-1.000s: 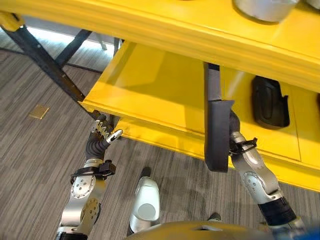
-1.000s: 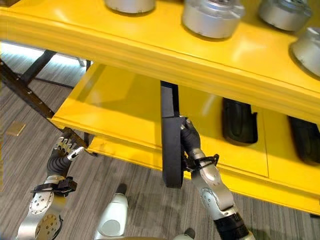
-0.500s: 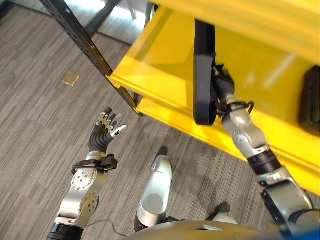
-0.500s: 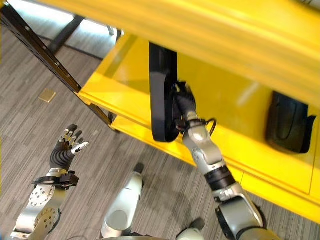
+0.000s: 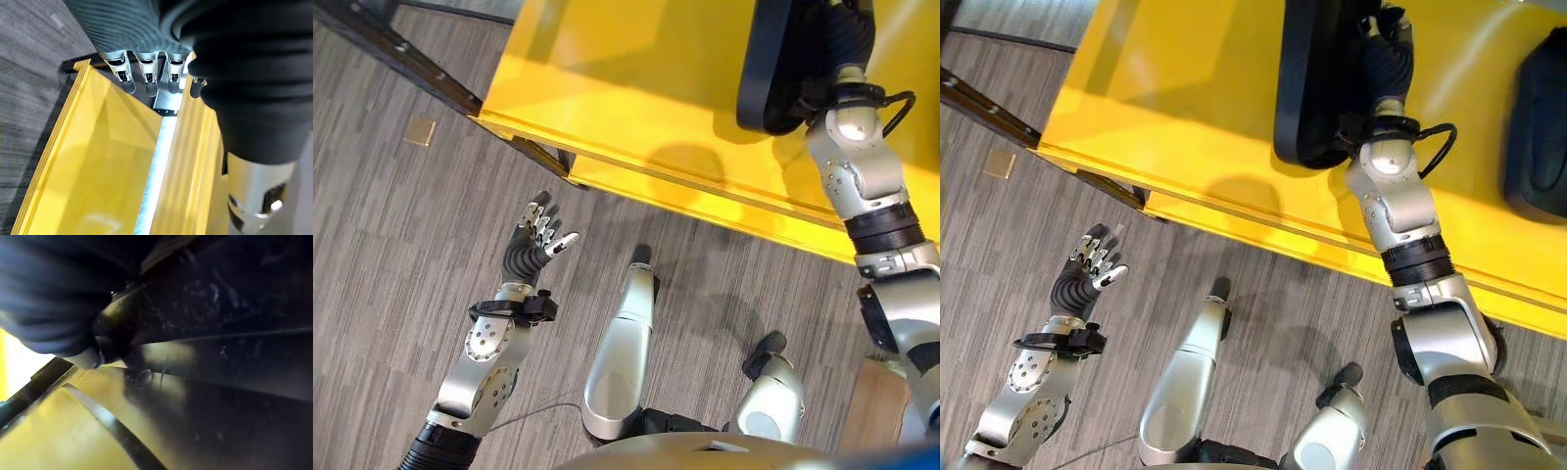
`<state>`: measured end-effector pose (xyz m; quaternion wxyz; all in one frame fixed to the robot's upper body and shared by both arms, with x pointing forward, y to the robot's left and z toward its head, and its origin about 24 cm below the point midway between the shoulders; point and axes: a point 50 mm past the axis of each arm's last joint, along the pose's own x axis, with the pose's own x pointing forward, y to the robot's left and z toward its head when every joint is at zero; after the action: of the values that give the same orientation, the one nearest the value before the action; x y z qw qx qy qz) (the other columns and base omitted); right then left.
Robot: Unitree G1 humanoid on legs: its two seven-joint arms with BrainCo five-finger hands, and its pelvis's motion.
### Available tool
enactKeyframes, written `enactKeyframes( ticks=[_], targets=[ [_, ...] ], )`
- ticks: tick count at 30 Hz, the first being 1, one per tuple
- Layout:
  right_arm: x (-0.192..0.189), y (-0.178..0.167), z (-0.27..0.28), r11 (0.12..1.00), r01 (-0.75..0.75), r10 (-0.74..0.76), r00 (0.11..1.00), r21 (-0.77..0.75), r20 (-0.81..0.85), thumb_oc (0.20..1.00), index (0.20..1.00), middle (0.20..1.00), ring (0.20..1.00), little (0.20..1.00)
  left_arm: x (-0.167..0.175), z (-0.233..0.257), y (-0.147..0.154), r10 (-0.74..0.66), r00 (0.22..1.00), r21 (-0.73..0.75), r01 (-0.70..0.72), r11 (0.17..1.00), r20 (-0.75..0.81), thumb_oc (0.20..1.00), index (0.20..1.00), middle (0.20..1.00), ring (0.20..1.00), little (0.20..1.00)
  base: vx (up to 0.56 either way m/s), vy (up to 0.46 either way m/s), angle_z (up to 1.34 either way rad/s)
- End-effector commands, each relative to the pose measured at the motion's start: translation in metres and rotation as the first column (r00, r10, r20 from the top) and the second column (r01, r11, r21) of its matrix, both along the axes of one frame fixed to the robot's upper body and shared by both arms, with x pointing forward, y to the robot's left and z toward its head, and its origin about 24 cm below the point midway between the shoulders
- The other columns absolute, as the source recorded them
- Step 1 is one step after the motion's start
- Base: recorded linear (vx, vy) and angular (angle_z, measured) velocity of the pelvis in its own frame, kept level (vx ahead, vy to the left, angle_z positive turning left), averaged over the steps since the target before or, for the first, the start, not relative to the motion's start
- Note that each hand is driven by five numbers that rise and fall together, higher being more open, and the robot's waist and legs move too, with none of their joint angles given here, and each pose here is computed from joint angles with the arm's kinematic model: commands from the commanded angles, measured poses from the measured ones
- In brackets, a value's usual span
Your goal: Move parts from the plastic box to the shelf.
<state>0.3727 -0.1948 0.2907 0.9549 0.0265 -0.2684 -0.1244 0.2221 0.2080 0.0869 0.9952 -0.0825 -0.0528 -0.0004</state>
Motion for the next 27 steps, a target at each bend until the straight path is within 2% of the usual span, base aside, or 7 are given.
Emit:
enactKeyframes(
  ticks=[1,8,12,16,27],
  targets=[
    [-0.02,-0.01,0.072,0.996,-0.004,-0.02,0.963,0.088,0.269,0.2,0.2,0.2,0.2,0.2,-0.001,0.016,-0.01,-0.019,0.995,-0.057,0.025,0.998,0.098,1.0,1.0,1.0,1.0,1.0,-0.02,-0.018,-0.05],
    [-0.01,-0.03,0.084,0.988,0.071,-0.1,0.97,0.136,0.222,0.2,0.2,0.2,0.2,0.2,0.002,0.02,-0.012,-0.028,0.992,-0.066,0.036,0.997,0.121,1.0,1.0,1.0,1.0,1.0,0.0,0.003,-0.01],
    [0.002,-0.048,0.078,0.96,0.117,-0.155,0.979,0.254,0.135,0.2,0.2,0.2,0.2,0.2,0.004,0.021,-0.014,-0.035,0.991,-0.079,0.046,0.996,0.128,1.0,1.0,1.0,1.0,1.0,0.0,0.0,0.0],
    [0.007,-0.058,0.076,0.942,0.13,-0.167,0.981,0.31,0.095,0.2,0.2,0.2,0.2,0.2,0.006,0.023,-0.018,-0.058,0.988,-0.072,0.068,0.995,0.14,1.0,1.0,1.0,1.0,1.0,0.0,0.0,0.0],
    [0.012,-0.066,0.072,0.949,0.221,-0.23,0.973,0.223,0.013,0.2,0.2,0.2,0.2,0.2,0.008,0.025,-0.019,-0.053,0.987,-0.085,0.067,0.994,0.152,1.0,1.0,1.0,1.0,1.0,0.0,0.0,0.0]
  ],
)
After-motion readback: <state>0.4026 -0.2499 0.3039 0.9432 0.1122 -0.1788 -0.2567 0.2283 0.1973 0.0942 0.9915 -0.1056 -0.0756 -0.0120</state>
